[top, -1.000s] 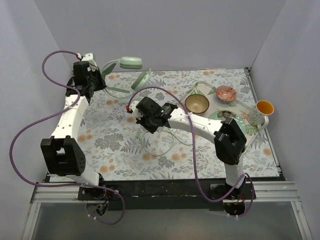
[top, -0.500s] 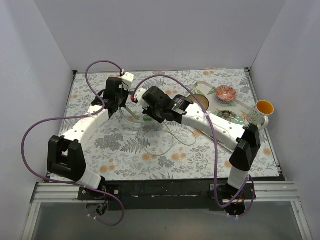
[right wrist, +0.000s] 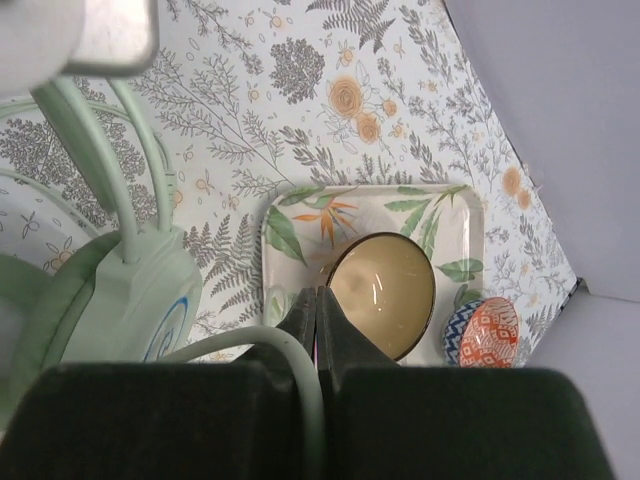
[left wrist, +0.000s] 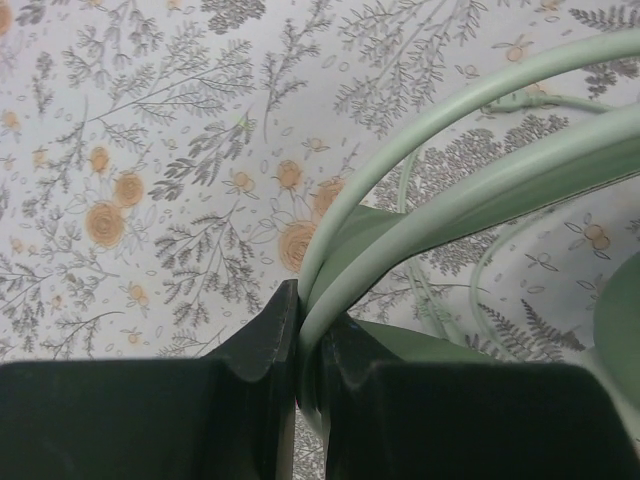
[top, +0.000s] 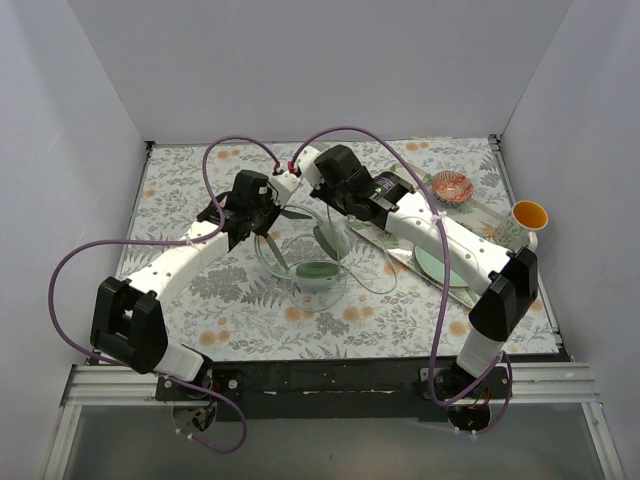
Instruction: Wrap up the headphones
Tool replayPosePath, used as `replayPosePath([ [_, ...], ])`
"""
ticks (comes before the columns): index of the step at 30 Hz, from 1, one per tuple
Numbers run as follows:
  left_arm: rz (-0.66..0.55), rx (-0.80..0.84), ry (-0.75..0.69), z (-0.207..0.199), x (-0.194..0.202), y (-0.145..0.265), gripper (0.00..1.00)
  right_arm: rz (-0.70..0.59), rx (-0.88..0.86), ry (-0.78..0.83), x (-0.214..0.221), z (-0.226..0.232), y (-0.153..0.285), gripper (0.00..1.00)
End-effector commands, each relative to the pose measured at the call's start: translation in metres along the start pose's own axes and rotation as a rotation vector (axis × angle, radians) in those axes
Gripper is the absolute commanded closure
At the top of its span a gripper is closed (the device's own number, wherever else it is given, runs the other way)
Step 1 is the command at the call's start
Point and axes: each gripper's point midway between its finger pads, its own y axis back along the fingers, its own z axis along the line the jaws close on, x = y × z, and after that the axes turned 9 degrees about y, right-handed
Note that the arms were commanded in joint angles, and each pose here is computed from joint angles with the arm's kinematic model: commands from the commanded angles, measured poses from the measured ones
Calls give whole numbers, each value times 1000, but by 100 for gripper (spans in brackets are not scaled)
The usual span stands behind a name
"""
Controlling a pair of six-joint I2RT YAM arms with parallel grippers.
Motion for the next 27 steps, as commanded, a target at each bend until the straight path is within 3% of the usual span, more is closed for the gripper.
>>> replayPosePath([
  [1, -83, 58, 37, -11, -27, 24, 100, -100, 62, -4, -17, -26, 14, 99],
  [9, -82, 4, 236, 12, -49, 25, 100, -99, 59, -36, 2, -21, 23, 99],
  [14, -71, 147, 197, -12, -45, 27, 100, -189, 34, -28, -14, -23, 38, 99],
  [27, -14, 210, 70, -43, -27, 27, 100, -290, 35, 59, -66, -38, 20, 99],
])
